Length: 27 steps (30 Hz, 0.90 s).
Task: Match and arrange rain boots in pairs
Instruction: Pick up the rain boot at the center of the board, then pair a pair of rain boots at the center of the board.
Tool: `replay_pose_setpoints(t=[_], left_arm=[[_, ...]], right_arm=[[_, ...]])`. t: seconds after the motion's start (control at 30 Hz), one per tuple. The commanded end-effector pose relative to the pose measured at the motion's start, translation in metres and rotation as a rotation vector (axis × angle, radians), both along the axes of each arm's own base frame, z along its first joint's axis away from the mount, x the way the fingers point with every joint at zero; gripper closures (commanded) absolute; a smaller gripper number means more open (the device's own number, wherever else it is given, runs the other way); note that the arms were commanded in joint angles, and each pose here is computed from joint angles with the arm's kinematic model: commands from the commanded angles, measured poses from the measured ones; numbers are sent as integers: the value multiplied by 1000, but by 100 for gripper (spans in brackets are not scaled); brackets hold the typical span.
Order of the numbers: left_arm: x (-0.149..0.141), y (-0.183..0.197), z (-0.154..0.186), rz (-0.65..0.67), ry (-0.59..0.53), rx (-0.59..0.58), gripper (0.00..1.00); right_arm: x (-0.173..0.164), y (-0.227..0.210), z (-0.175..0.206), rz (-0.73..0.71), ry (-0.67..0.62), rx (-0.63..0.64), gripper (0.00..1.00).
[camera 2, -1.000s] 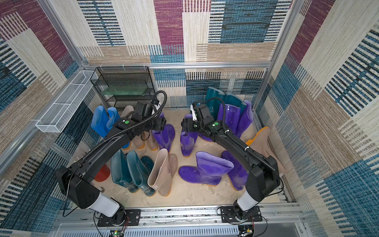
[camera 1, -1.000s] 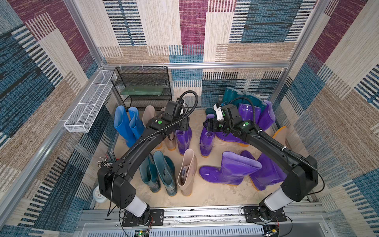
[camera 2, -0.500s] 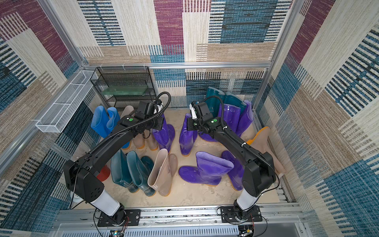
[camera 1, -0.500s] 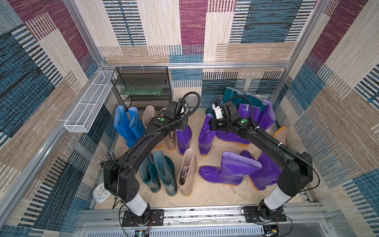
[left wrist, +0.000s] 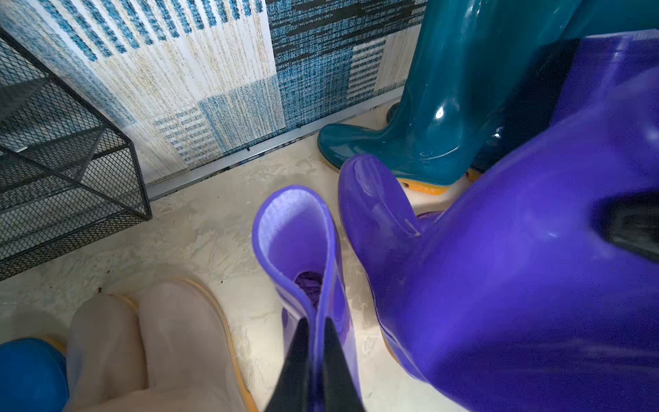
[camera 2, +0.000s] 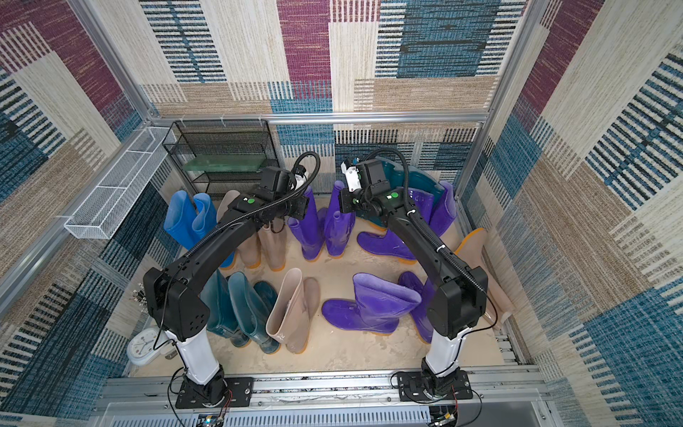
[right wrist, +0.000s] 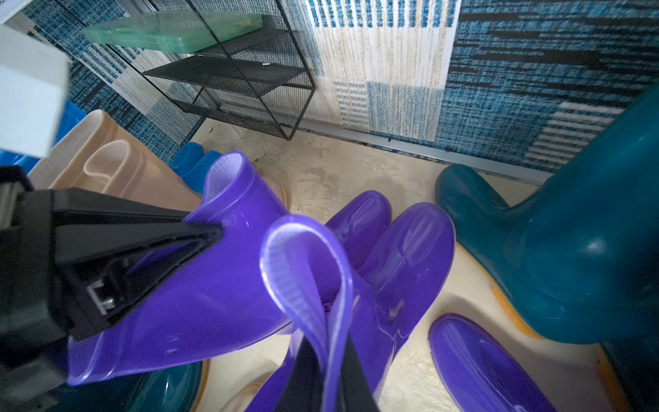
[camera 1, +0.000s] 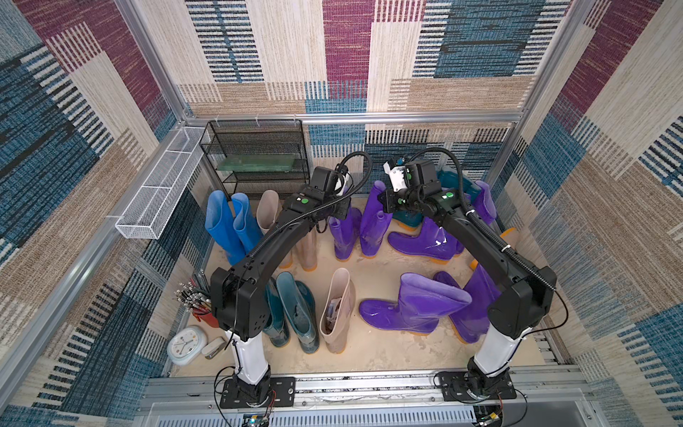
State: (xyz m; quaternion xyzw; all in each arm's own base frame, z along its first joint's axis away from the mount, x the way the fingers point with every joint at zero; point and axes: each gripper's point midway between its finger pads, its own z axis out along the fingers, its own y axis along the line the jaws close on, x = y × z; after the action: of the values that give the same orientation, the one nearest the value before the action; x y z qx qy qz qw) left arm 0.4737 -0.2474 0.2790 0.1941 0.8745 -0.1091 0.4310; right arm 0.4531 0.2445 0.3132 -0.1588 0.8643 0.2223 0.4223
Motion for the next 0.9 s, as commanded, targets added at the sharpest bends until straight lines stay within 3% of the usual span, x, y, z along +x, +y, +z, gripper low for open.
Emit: replay_pose_setpoints(t=[0.0,0.2,0.47,0.7,0.87], left_arm=[[11,-8,17,47,-31,-106,100],[11,-25,11,105,53,-247,100],[12,-29,20,211,83,-372,100],[14,-6,46,360,2,-465,100],[16,-8,47,357,4,-457,100]], right_arm=[[8,-5,33,14,-126,14,100],[5,-22,66,10,-215,25,100],[0,-33,105,25,-320,62,100],[1,-26,104,78,-314,90,100],[3,-21,92,109,-288,86,100]])
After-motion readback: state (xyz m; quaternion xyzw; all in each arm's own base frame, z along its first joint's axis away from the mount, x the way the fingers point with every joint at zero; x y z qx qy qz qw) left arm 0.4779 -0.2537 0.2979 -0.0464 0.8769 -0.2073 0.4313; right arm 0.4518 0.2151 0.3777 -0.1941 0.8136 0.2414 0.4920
